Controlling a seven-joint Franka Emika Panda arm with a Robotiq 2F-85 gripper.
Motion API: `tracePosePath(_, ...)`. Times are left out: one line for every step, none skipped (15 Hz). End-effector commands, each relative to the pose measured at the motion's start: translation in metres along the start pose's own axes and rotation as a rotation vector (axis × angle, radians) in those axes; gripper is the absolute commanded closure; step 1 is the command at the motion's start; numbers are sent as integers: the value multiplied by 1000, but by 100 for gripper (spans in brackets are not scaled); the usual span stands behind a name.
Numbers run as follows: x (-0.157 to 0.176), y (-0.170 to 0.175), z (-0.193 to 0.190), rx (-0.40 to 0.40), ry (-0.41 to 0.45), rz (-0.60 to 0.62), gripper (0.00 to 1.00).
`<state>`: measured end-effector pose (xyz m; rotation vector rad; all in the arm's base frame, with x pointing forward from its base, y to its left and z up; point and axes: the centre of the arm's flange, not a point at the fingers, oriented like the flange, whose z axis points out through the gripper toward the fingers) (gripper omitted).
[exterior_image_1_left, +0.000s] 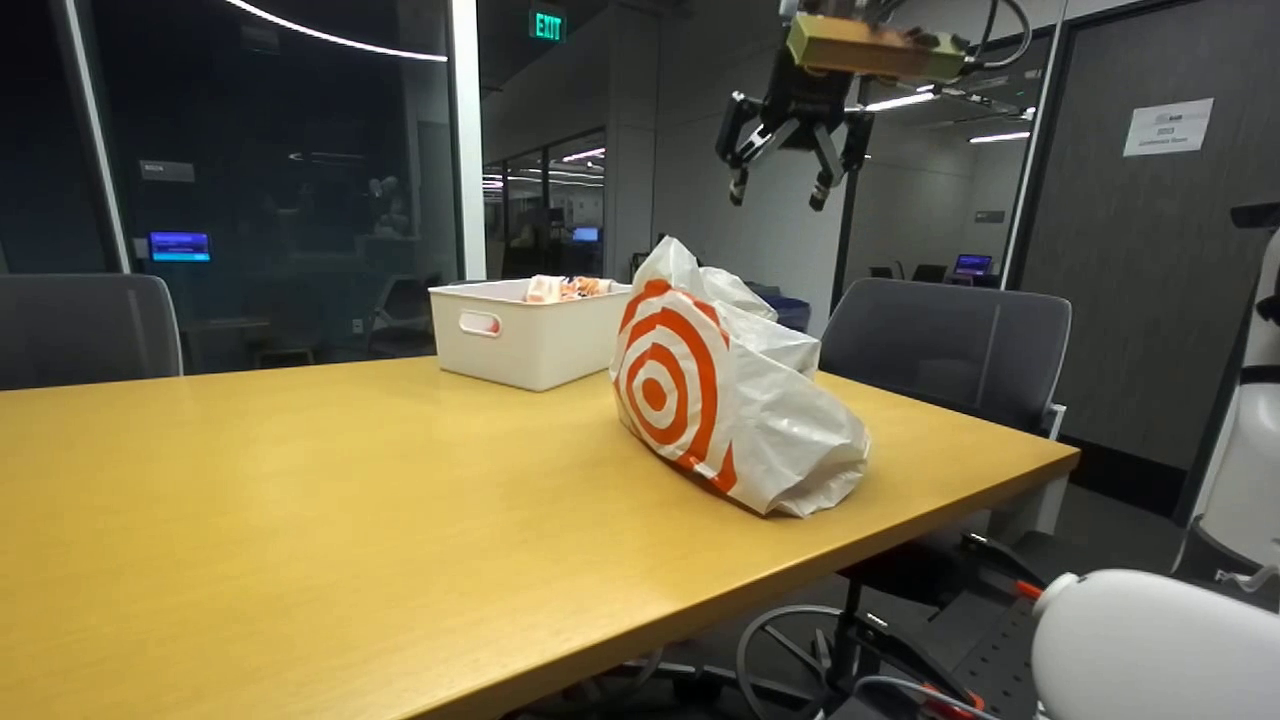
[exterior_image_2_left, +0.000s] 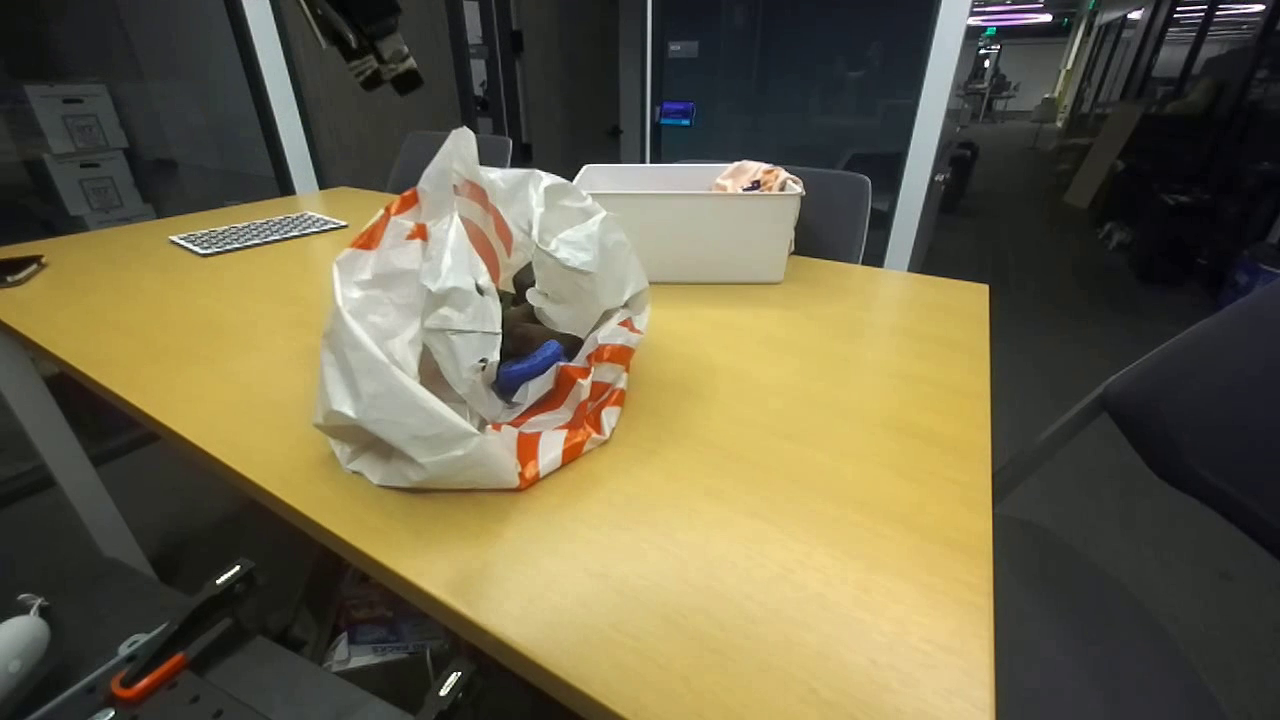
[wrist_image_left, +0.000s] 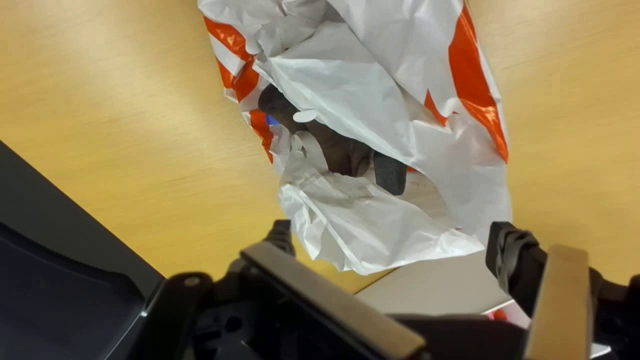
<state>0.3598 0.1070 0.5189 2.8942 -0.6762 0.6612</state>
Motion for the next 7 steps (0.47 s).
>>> tracePosePath(-2, 1, -1, -4, 6, 2, 0)
tracePosePath(-5, 2, 4, -18, 4, 1, 0)
tracePosePath(-7, 2, 12, -28, -4, -1, 0)
tracePosePath(-7, 2, 19, -34, -12, -1, 0)
tracePosePath(-6, 1, 22, -37, -15, -1, 0)
tracePosePath(-6, 1, 23, -36, -15, -1, 0)
tracePosePath(-6, 1, 23, -35, -15, 0, 0)
